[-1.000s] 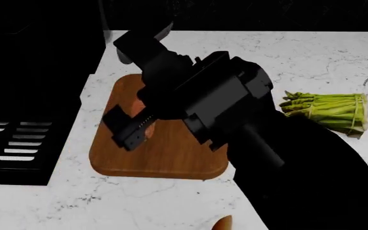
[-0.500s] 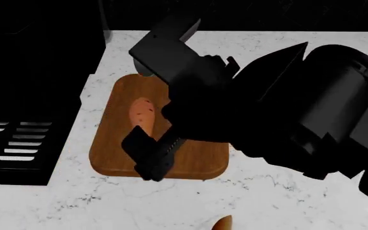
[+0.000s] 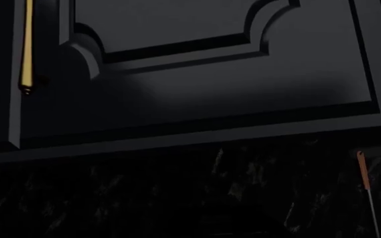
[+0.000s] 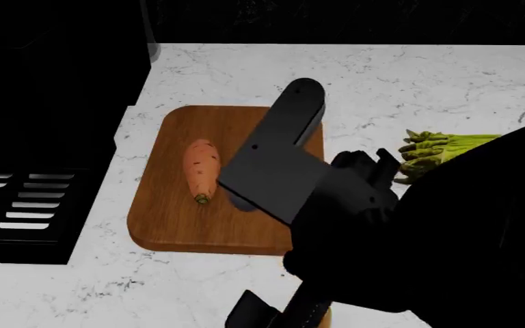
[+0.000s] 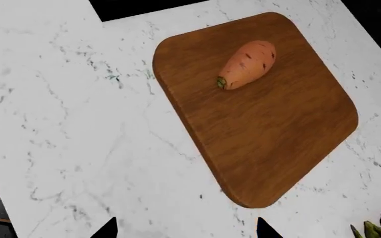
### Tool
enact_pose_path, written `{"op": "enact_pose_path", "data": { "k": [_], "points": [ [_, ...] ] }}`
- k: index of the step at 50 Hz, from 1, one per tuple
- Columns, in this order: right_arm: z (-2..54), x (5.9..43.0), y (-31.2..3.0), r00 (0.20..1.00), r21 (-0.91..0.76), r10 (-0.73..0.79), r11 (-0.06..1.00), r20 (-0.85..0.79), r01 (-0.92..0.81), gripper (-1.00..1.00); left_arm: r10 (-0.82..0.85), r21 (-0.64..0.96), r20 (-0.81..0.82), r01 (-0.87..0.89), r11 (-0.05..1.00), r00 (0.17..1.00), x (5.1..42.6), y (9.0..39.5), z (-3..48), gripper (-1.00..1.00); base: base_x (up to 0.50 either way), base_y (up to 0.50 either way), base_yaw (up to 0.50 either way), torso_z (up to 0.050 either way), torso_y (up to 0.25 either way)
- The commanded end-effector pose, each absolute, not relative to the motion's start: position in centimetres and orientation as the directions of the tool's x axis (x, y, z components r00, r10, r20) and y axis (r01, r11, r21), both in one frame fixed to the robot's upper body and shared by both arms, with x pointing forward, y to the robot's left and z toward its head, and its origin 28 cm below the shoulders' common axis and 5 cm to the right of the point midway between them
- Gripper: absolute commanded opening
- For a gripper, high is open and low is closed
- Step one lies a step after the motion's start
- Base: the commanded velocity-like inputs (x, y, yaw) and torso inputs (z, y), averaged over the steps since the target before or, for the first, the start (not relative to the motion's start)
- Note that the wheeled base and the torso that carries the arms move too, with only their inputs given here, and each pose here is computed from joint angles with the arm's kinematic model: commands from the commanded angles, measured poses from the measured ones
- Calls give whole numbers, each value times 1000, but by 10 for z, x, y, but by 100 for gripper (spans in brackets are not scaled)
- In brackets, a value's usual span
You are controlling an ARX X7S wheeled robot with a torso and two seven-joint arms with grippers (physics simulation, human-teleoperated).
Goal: Clear the non-vegetable object off the cutting board and place the vegetables onto it.
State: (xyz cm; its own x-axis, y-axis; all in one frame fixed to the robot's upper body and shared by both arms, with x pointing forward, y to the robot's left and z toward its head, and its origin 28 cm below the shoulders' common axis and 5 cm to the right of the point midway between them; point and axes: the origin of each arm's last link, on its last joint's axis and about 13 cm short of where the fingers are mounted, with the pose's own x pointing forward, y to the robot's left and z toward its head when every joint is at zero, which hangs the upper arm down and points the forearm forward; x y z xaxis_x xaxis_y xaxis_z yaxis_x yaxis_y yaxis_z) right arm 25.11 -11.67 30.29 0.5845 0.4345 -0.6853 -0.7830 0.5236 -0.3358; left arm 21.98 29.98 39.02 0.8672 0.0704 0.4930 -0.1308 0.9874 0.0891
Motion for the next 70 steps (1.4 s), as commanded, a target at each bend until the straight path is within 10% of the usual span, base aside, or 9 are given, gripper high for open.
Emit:
{"op": "enact_pose_path", "data": {
  "k": [1, 68, 69, 70],
  "points": [
    [305, 231, -127, 549, -347, 392, 477, -738, -807, 100, 69, 89, 490, -128, 988, 869, 221, 299, 388, 100, 0, 0, 3, 0, 0],
    [252, 234, -143, 458, -247, 327, 521, -827, -817, 100, 77, 87, 500, -139, 986, 863, 210, 300, 391, 100, 0, 0, 0, 0, 0],
    [253, 234, -142, 466, -259, 327, 514, -822, -818, -100, 77, 88, 501, -139, 986, 862, 210, 300, 391, 100, 0, 0, 0, 0, 0],
    [255, 234, -142, 467, -259, 332, 513, -820, -818, -100, 77, 87, 500, -139, 987, 862, 210, 300, 392, 100, 0, 0, 0, 0, 0]
  ]
}}
